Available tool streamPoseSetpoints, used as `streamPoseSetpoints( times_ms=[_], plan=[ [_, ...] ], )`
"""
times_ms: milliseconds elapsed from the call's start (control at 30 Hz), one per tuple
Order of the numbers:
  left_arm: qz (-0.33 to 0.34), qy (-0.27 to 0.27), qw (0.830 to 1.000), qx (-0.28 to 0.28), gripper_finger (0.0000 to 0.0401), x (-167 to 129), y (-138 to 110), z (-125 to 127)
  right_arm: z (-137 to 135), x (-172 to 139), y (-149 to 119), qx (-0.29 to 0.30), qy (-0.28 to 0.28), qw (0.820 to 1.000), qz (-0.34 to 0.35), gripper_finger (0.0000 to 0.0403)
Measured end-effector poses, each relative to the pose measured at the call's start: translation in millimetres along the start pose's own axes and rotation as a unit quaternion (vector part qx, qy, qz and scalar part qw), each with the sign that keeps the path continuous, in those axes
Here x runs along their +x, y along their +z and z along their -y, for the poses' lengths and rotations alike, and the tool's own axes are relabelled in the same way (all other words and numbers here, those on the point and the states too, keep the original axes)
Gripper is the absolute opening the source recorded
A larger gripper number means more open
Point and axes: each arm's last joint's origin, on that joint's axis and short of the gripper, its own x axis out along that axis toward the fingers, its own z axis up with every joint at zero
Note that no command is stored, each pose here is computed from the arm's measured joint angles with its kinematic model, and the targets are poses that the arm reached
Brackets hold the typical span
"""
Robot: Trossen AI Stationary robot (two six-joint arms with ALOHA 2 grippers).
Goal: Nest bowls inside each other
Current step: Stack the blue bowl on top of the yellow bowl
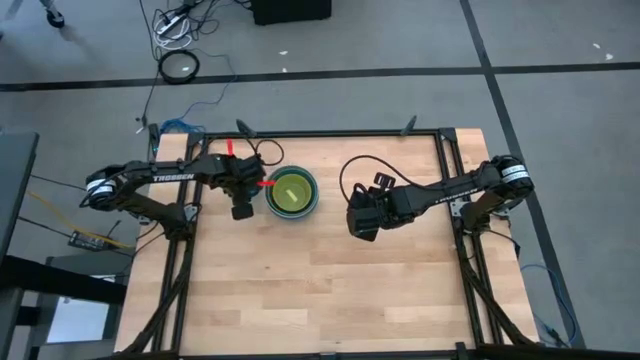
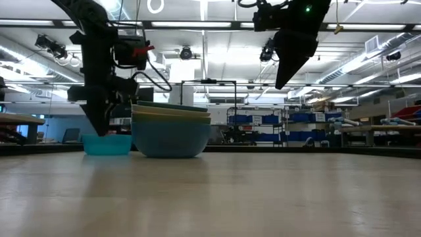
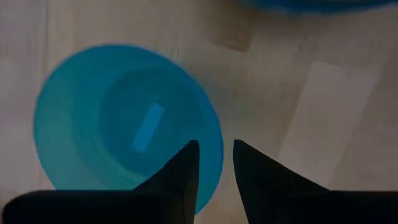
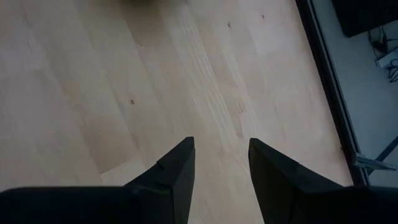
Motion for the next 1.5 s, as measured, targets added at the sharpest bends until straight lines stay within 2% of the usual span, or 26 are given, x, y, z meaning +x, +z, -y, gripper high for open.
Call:
streamPoseSetpoints(
  times_ms=[367, 433, 567, 700, 800, 933, 1067, 1133, 1200, 1333, 1500],
  plan=[
    [0.002, 0.012, 1.0, -0.012, 0.0104, 8.8, -4.5, -2.8, -0.2, 0.1, 0.9, 0.003, 0.002, 1.0, 0.003, 0.0137],
    [0.011, 0.015, 1.0, -0.017, 0.0087, 10.7, -4.1, -5.5, -0.3, 0.1, 1.0, 0.003, 0.002, 1.0, 0.004, 0.0137],
    [0.006, -0.003, 1.0, -0.03, 0.0016, 20.3, -12.3, -8.0, -0.3, 0.1, 1.0, 0.003, 0.002, 1.0, 0.004, 0.0137],
    [0.013, -0.004, 0.999, -0.035, 0.0007, 17.8, -9.3, -9.3, -0.3, 0.1, 0.9, 0.0, 0.002, 1.0, 0.004, 0.0137],
    [0.022, 0.006, 0.999, -0.032, 0.0005, 6.0, -2.8, -9.7, -0.3, 0.1, 1.0, -0.001, 0.002, 1.0, 0.004, 0.0137],
    [0.019, 0.051, 0.998, -0.026, 0.0004, -27.9, 6.4, -10.0, -0.2, 0.1, 1.0, -0.001, 0.002, 1.0, 0.004, 0.0137],
    [0.098, 0.069, 0.992, -0.051, 0.0003, -77.3, 21.8, -10.4, -0.3, 0.1, 1.0, -0.001, 0.002, 1.0, 0.004, 0.0137],
    [0.156, 0.063, 0.984, -0.054, 0.0003, -100.7, 31.3, -5.0, -0.3, 0.1, 1.0, 0.001, 0.002, 1.0, 0.004, 0.0137],
    [0.211, 0.051, 0.976, -0.031, 0.0002, -116.1, 42.3, 7.4, 0.0, 0.3, 0.9, 0.009, 0.001, 1.0, 0.003, 0.0136],
    [0.269, 0.021, 0.963, 0.024, 0.0002, -119.4, 60.2, 43.6, 2.9, 0.4, -2.2, 0.02, -0.022, 1.0, -0.006, 0.013],
    [0.249, 0.029, 0.968, 0.014, 0.0002, -103.1, 72.6, 73.9, 6.8, 0.7, -6.4, 0.029, -0.044, 0.998, -0.022, 0.0124]
  ],
)
